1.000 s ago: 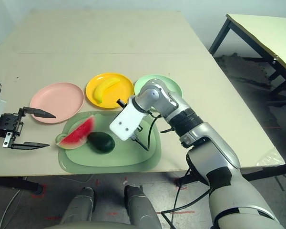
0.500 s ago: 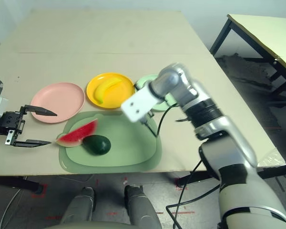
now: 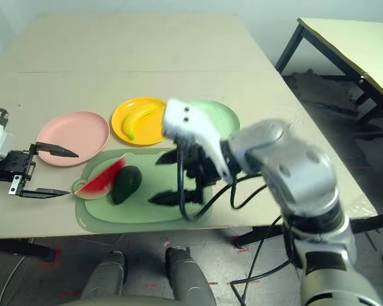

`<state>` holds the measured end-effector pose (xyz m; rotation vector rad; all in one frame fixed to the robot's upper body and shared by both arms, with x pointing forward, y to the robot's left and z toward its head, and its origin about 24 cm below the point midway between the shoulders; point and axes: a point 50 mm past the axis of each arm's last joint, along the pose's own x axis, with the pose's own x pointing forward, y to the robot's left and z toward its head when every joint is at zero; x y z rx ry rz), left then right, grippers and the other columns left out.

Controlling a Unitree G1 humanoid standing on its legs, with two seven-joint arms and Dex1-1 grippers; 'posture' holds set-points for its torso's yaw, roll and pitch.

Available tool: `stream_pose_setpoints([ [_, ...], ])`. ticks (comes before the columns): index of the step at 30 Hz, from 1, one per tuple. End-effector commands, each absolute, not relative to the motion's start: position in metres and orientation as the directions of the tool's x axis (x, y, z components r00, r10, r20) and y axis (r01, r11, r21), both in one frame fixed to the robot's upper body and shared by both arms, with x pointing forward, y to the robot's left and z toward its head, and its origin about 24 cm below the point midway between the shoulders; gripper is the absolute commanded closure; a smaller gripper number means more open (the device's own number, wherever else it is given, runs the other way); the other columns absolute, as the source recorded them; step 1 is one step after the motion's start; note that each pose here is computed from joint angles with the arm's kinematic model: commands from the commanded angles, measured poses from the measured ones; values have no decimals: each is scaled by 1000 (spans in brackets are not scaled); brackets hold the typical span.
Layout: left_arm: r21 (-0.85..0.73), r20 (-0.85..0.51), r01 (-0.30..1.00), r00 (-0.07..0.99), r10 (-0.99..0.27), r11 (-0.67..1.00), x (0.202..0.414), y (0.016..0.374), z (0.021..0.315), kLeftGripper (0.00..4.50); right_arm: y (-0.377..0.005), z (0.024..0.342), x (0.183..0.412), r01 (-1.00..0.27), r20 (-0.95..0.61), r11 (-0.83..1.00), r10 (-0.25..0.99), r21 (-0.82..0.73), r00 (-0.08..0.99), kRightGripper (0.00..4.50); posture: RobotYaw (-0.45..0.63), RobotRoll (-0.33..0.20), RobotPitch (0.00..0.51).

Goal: Place the fruits into color-matched plates.

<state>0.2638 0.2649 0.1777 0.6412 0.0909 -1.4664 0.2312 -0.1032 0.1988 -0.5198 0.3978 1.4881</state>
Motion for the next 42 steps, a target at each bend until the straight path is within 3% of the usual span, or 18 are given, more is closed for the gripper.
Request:
stream_pose_setpoints([
  [1,340,-458,939,127,-880,-42,261,269,180,0,-96,188,242,-975,-593,-77,803,-207,63,26,29,0,183],
  [6,337,-463,941,141,-875,-27,256,274,180,0,-93,197,260,-938,-610,-134,787,-320,96,26,47,0,180],
  [10,339,-459,941,147,-876,-19,253,274,180,0,-91,200,271,-950,-596,-29,784,-312,172,26,76,0,181],
  [14,341,-462,940,159,-872,-9,251,277,180,0,-92,209,269,-964,-532,252,806,-87,258,26,89,0,186],
  [20,334,-467,942,159,-870,-7,251,278,178,0,-72,200,260,-905,-495,382,833,189,248,26,74,0,192],
  [30,344,-471,939,169,-866,-4,254,280,180,0,-66,182,258,-870,-537,453,791,192,293,26,64,0,176],
  [42,341,-471,940,166,-867,-6,253,280,179,0,-67,176,245,-908,-623,387,753,160,211,26,64,0,184],
])
